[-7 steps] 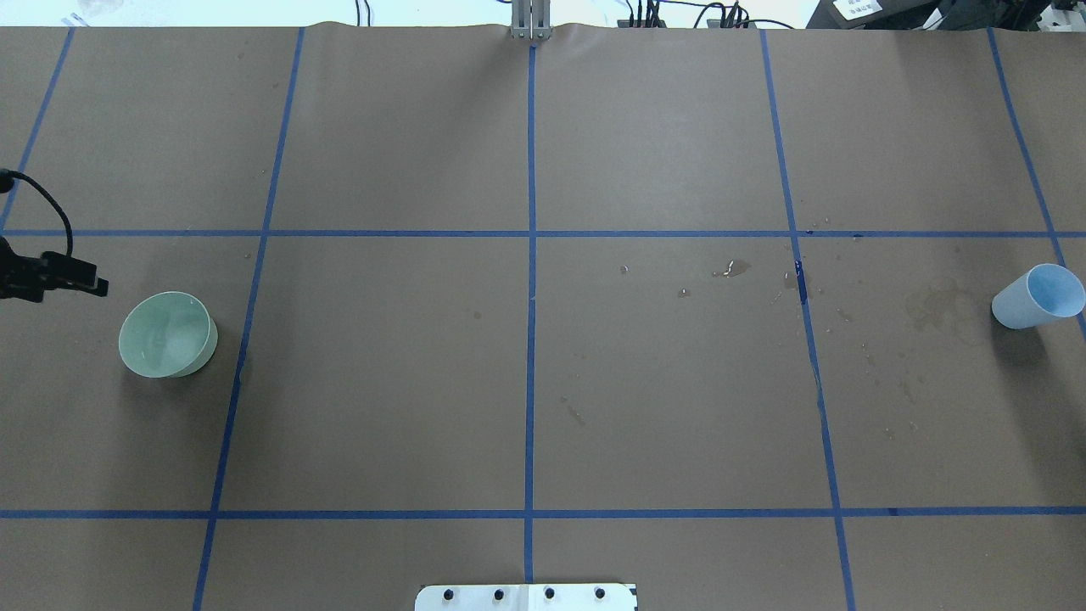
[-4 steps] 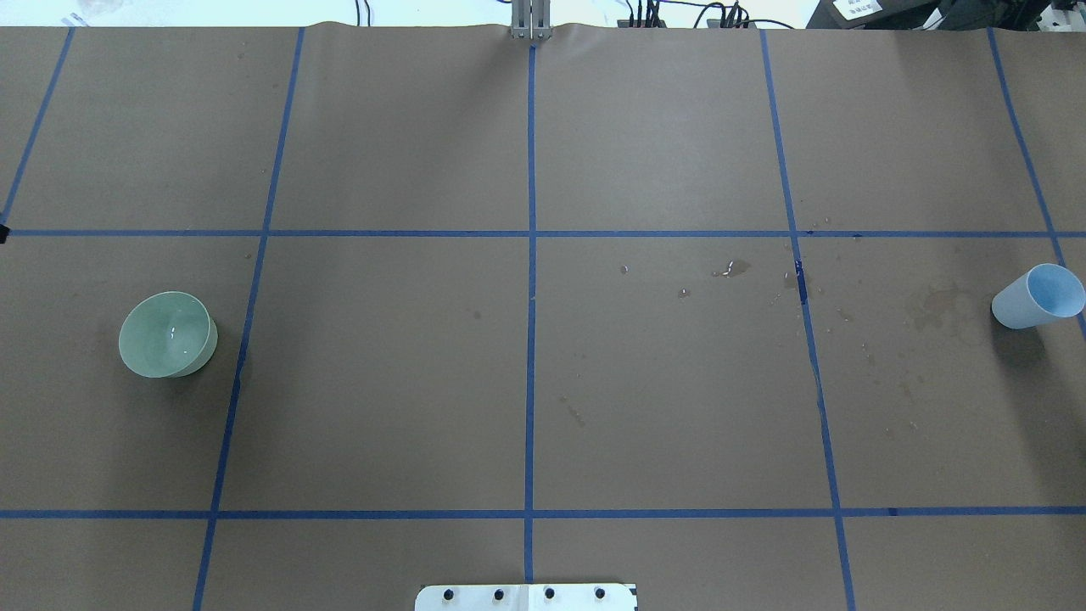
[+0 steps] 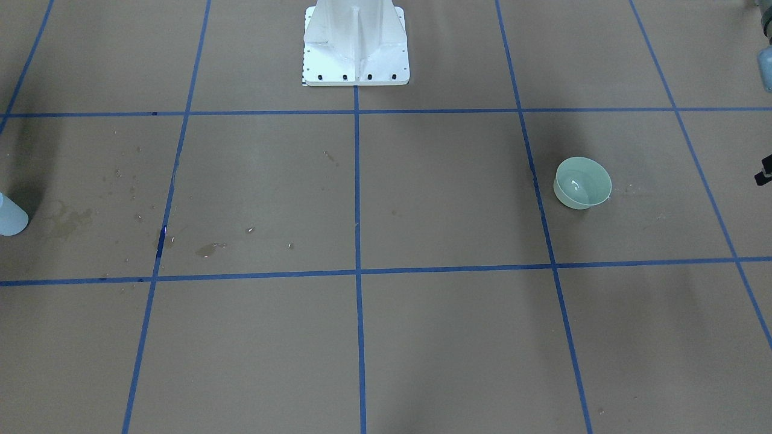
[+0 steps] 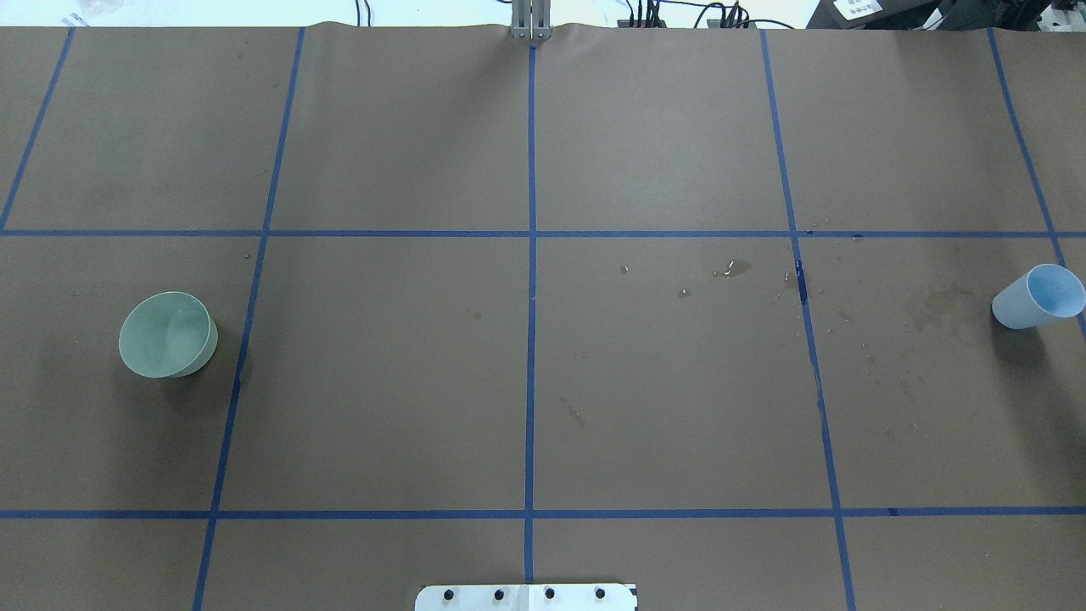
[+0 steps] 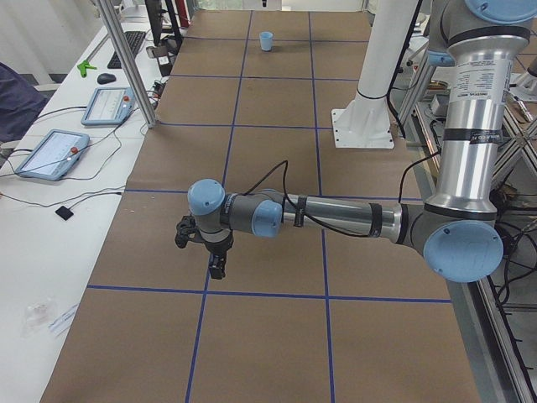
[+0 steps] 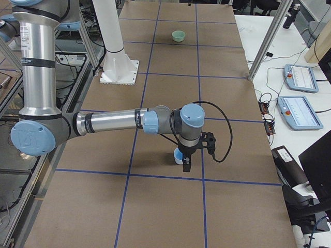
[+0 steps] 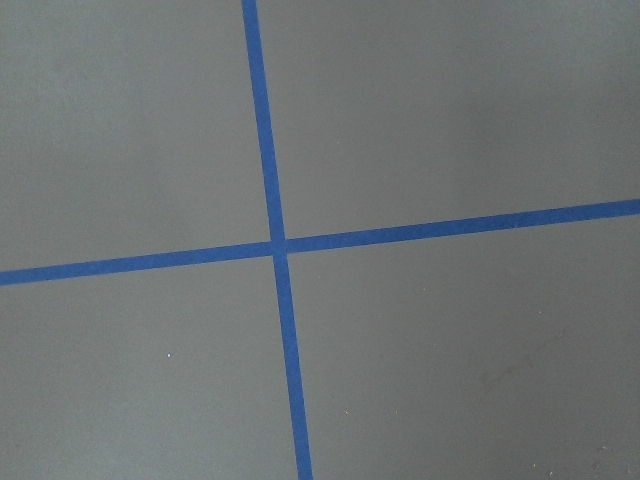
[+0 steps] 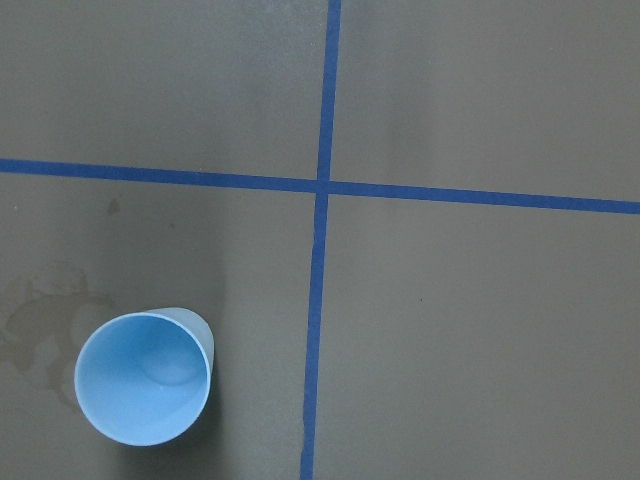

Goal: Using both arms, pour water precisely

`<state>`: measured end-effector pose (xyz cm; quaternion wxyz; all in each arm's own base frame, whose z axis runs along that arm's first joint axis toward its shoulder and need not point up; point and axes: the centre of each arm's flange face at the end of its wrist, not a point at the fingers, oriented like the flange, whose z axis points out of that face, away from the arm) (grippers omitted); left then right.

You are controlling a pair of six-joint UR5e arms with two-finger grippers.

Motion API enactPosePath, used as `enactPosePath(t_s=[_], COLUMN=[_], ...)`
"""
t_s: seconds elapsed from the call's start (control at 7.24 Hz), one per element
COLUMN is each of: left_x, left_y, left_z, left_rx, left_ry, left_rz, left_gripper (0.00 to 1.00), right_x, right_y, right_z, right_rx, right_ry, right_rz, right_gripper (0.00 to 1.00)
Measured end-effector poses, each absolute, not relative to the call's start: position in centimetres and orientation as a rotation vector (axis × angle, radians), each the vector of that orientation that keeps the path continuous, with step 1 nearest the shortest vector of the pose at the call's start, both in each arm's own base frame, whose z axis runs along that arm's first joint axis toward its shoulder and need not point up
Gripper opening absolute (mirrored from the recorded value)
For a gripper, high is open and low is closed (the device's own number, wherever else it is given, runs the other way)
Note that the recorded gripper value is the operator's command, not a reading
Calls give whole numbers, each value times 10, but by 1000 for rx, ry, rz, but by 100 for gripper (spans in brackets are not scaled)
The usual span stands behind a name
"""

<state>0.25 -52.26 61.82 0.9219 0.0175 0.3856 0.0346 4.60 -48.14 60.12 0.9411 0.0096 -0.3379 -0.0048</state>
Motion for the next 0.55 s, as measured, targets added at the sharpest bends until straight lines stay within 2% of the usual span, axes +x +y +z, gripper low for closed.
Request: enactPosePath(t_s=[0.55], left_x=[-38], left_y=[-510], left_z=[638], left_rx=[74], left_ry=[748], left_rz=[86], left_gripper=[100], right_x=[36], right_y=[-486], right_z=[595], right_rx=[21], right_ry=[-700], right_rz=[-21], right_gripper=[99])
